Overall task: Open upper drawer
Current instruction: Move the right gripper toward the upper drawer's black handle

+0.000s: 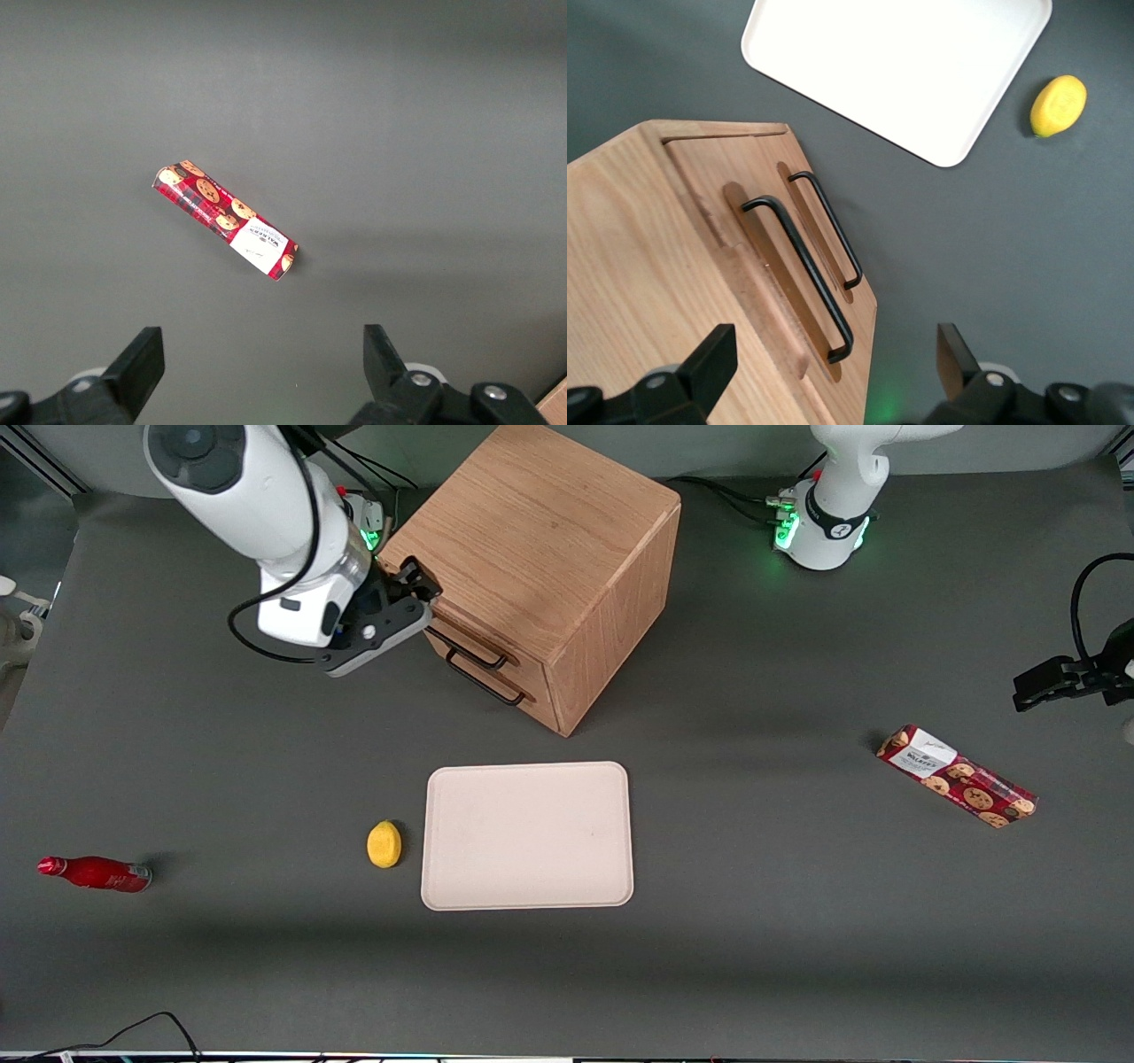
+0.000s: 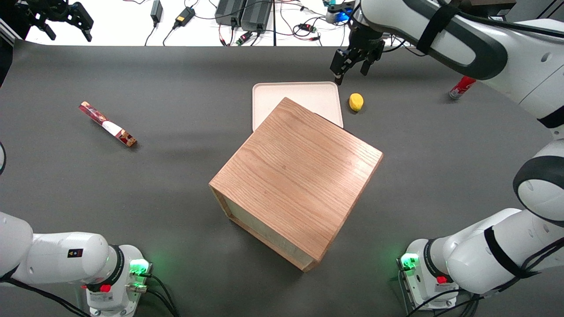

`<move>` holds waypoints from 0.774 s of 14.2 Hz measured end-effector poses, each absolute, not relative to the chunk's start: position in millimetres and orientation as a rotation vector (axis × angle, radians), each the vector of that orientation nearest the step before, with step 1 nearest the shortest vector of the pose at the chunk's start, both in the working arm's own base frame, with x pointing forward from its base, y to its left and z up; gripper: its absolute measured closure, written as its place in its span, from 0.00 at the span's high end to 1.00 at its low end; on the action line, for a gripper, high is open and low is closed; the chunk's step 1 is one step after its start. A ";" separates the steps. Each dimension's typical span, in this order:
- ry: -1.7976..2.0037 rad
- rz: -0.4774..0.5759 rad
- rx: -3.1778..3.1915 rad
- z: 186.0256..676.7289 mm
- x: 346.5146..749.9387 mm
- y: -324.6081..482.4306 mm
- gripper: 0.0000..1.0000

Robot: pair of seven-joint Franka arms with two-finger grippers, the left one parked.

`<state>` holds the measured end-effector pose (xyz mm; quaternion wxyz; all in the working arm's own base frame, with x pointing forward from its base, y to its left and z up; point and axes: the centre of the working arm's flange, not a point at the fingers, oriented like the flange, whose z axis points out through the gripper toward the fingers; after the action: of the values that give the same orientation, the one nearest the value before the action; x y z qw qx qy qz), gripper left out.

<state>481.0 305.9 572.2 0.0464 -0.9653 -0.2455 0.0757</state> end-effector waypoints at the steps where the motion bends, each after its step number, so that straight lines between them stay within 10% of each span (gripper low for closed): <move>1: -0.759 0.233 -2.944 571.5 479.3 309.1 1.00; 11: -0.960 0.377 -2.777 511.9 505.3 310.8 1.00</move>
<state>505.3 310.8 511.9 0.0894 -0.9337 -0.3228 0.1268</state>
